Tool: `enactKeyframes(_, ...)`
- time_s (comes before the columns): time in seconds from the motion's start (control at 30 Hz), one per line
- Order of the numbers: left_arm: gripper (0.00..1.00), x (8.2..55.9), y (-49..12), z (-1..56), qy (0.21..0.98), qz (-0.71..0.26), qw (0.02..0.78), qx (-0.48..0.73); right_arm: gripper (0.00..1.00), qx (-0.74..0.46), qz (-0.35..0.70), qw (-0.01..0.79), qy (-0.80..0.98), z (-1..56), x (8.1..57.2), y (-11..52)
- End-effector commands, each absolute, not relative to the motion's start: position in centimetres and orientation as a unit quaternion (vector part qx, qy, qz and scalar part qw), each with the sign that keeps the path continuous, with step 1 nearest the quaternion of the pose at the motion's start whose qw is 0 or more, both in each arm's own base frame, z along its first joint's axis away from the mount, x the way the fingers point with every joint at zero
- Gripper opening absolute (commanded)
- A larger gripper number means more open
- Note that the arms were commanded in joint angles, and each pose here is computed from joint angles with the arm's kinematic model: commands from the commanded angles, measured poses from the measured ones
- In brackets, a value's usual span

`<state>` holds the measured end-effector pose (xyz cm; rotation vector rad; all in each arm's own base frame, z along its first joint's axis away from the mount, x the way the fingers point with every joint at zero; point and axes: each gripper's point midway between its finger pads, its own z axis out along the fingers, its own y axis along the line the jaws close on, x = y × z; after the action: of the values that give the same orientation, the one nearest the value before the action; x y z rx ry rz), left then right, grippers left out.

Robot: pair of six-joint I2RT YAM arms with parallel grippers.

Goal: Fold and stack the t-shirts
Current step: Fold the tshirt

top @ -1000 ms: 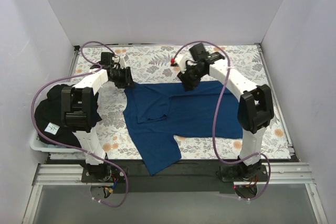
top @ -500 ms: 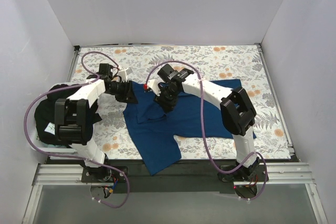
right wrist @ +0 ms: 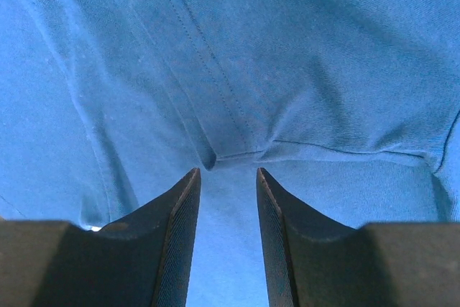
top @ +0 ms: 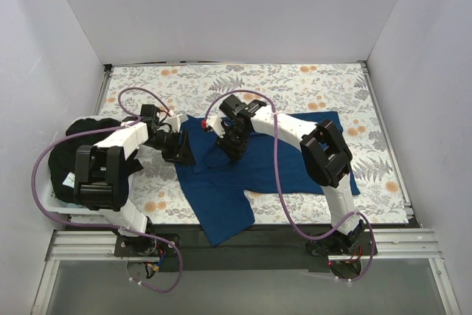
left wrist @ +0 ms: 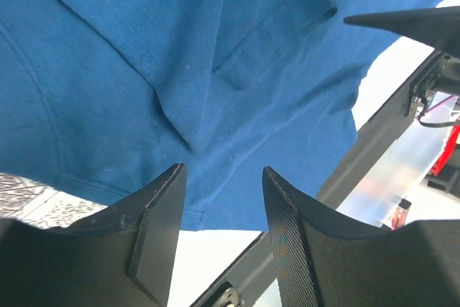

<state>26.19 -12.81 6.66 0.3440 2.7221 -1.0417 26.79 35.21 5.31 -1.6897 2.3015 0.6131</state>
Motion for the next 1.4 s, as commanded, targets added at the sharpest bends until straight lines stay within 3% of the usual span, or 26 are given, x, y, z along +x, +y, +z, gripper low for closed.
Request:
enactKeyframes(0.0,0.46,25.2,-13.2,6.4,0.924,-0.355,0.09,0.109,0.43,-0.577,0.209,0.126,0.779,5.8,27.3,36.3)
enactKeyframes(0.1,0.46,24.9,-13.1,5.5,0.929,-0.348,0.079,0.096,0.37,-0.575,0.203,0.123,0.783,5.3,27.3,36.1)
enactKeyframes(0.33,0.47,26.0,-13.4,4.8,0.934,-0.335,0.081,0.093,0.01,-0.57,0.195,0.12,0.789,4.9,27.4,35.7)
enactKeyframes(0.83,0.42,27.1,-15.1,4.4,0.933,-0.335,0.088,0.099,0.01,-0.566,0.196,0.125,0.791,5.4,27.6,35.4)
enactKeyframes(1.03,0.16,27.1,-15.0,5.1,0.932,-0.334,0.095,0.108,0.01,-0.565,0.197,0.129,0.791,5.8,27.8,35.5)
enactKeyframes(1.07,0.04,27.0,-15.0,5.2,0.931,-0.335,0.096,0.113,0.01,-0.564,0.197,0.132,0.791,5.9,27.9,35.5)
enactKeyframes(1.1,0.0,27.0,-15.0,5.4,0.93,-0.336,0.097,0.115,0.01,-0.562,0.197,0.134,0.792,6.0,28.1,35.4)
enactKeyframes(1.37,0.0,24.9,-15.9,7.3,0.914,-0.358,0.092,0.167,0.01,-0.546,0.198,0.158,0.799,7.9,29.6,34.1)
